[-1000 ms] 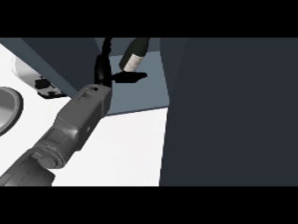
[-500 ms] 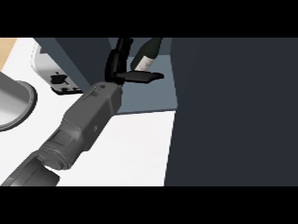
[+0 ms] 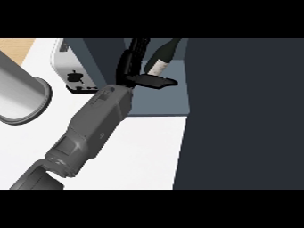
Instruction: Pick up the wine, place it into the cabinet and close the cabinet
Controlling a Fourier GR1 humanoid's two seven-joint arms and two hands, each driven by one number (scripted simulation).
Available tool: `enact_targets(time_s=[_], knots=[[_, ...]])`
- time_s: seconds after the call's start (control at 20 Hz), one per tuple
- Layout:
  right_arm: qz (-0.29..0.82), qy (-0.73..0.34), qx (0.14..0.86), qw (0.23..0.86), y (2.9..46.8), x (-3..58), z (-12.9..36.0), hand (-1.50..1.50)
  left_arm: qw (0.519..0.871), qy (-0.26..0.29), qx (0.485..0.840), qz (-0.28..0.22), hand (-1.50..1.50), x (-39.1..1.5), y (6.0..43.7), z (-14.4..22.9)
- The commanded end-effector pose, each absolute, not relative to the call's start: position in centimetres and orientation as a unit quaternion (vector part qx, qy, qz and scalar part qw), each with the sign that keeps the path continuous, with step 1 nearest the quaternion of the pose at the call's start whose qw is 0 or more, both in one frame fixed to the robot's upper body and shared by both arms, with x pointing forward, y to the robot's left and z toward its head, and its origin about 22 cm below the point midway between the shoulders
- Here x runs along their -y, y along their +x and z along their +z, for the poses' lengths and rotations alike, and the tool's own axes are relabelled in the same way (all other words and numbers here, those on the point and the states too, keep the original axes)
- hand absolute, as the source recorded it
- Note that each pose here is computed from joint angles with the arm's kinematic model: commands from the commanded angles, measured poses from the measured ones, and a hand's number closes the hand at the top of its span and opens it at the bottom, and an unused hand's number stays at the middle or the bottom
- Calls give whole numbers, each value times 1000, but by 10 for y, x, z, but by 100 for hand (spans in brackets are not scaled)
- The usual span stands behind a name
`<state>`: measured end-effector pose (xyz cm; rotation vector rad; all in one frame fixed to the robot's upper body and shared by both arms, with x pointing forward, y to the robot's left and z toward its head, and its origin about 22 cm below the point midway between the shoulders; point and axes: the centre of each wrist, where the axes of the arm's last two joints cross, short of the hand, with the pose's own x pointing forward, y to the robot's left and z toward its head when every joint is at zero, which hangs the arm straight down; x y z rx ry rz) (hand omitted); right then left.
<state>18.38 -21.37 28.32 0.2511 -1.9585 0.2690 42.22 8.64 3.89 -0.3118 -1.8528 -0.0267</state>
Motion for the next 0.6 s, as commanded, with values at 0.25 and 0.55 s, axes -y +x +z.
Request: enact_targets(time_s=[0.25, 0.55], knots=[[104, 102, 832, 536, 168, 213, 294, -150, 564, -182, 803, -62, -150, -49, 395, 76], [118, 105, 827, 539, 172, 205, 285, -150, 575, -190, 795, -38, -150, -28, 348, 90]])
